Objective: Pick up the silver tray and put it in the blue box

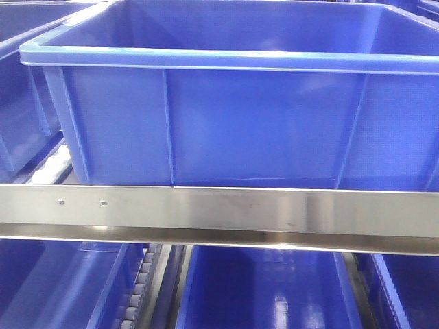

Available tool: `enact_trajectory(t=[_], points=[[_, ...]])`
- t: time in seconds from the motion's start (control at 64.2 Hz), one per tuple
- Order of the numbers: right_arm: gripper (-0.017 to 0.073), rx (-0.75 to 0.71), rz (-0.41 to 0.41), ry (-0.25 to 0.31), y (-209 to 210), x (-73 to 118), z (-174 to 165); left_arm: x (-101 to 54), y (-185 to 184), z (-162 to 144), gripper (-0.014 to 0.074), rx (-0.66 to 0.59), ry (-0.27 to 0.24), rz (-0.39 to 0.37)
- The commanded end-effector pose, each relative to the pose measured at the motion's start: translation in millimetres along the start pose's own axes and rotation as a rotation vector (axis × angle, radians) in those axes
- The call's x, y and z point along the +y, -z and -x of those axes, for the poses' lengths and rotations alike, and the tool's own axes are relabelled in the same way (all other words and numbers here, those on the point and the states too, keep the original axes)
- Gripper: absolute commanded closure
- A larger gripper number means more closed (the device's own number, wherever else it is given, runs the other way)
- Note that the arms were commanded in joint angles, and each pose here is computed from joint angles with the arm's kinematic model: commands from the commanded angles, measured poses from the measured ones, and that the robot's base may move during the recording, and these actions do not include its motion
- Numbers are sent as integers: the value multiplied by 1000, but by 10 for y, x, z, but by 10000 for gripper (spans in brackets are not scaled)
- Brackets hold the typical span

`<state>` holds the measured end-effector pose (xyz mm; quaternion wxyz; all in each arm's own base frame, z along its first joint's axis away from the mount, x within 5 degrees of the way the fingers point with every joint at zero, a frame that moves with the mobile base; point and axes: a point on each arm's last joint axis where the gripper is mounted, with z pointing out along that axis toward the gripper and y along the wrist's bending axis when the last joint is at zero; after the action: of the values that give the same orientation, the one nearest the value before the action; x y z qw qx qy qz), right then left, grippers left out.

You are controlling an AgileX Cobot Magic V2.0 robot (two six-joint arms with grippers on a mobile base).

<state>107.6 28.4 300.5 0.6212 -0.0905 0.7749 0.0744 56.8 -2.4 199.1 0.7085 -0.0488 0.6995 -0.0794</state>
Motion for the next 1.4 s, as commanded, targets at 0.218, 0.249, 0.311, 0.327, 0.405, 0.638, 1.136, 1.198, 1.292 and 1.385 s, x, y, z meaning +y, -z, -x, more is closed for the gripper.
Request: enact_trajectory(t=[0.218, 0.249, 0.311, 0.327, 0.405, 0.638, 1.136, 1.198, 1.292, 1.385], points=[[506, -90, -92, -14, 93, -117, -134, -16, 20, 103, 690, -112, 4, -17], [506, -109, -117, 0, 127, -138, -184, -16, 20, 103, 690, -112, 4, -17], [506, -154, -166, 22, 196, -169, -287, -16, 20, 103, 690, -112, 4, -17], [506, -170, -183, 27, 219, -178, -326, -16, 20, 103, 690, -112, 4, -17], [506, -226, -244, 28, 293, -203, -488, -16, 20, 103, 690, -112, 4, -17], [506, -374, -329, 29, 375, -204, -1011, -16, 20, 103, 690, -112, 4, -17], [506, -332, -329, 21, 374, -203, -1040, -16, 20, 105, 690, -114, 4, -17], [506, -332, -329, 21, 374, -203, -1040, -16, 20, 105, 690, -114, 4, -17], [506, -332, -329, 21, 374, -203, -1040, -16, 20, 105, 690, -114, 4, -17], [506, -332, -329, 21, 374, -203, -1040, -16, 20, 105, 690, -114, 4, -17]])
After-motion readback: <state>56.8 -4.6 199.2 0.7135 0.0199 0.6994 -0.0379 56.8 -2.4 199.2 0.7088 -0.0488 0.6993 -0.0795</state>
